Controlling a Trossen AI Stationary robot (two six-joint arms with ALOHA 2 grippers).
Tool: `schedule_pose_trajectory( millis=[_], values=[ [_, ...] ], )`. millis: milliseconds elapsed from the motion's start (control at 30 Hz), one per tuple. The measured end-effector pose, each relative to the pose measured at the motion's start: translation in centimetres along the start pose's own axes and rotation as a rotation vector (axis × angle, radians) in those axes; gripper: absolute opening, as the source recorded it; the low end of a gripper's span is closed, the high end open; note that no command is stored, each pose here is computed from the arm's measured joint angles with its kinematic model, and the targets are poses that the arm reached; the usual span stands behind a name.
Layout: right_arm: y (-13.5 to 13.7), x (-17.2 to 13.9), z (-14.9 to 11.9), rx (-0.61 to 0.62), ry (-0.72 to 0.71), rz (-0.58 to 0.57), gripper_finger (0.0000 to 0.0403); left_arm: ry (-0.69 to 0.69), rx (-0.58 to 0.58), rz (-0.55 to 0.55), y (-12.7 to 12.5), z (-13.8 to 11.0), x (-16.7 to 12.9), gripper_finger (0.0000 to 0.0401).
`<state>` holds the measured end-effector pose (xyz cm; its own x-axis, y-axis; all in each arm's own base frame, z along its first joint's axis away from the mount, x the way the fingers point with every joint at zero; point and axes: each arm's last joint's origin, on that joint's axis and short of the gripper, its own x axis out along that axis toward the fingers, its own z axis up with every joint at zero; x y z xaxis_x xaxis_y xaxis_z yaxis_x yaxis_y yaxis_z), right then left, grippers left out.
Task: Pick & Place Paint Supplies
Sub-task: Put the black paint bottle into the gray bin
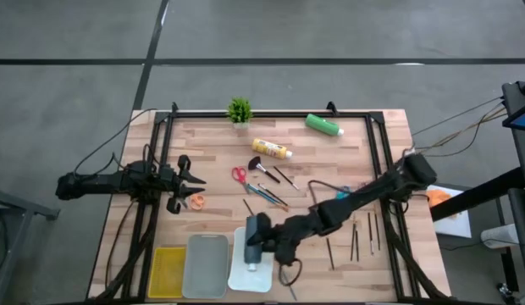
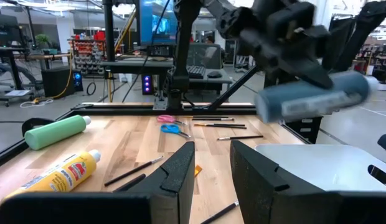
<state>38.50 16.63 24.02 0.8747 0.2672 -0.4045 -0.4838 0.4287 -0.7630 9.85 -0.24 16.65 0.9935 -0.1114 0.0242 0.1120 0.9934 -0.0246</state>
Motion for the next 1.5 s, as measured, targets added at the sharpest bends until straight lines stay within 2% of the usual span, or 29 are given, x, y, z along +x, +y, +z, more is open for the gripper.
schedule_pose_trajectory(
  millis=[500,900,1200,1500],
  values=[
    [-0.5,8.0,2.0,-0.019,-0.009,0.008,0.0181,0.007,-0.001,0.0,0.0,-0.1,0.0,0.0104],
    [1.7,12.7,2.3,-0.055,-0.007,0.055,0.0181,0.012,-0.001,0.001,0.0,-0.1,0.1,0.0104],
    [2.1,14.7,2.6,-0.072,0.055,0.153,0.0185,0.014,-0.002,0.001,0.0,-0.1,0.1,0.0104],
    [2.2,15.1,2.4,-0.068,0.066,0.185,0.024,0.019,-0.002,0.001,0.0,-0.2,0.1,0.0104]
  ],
)
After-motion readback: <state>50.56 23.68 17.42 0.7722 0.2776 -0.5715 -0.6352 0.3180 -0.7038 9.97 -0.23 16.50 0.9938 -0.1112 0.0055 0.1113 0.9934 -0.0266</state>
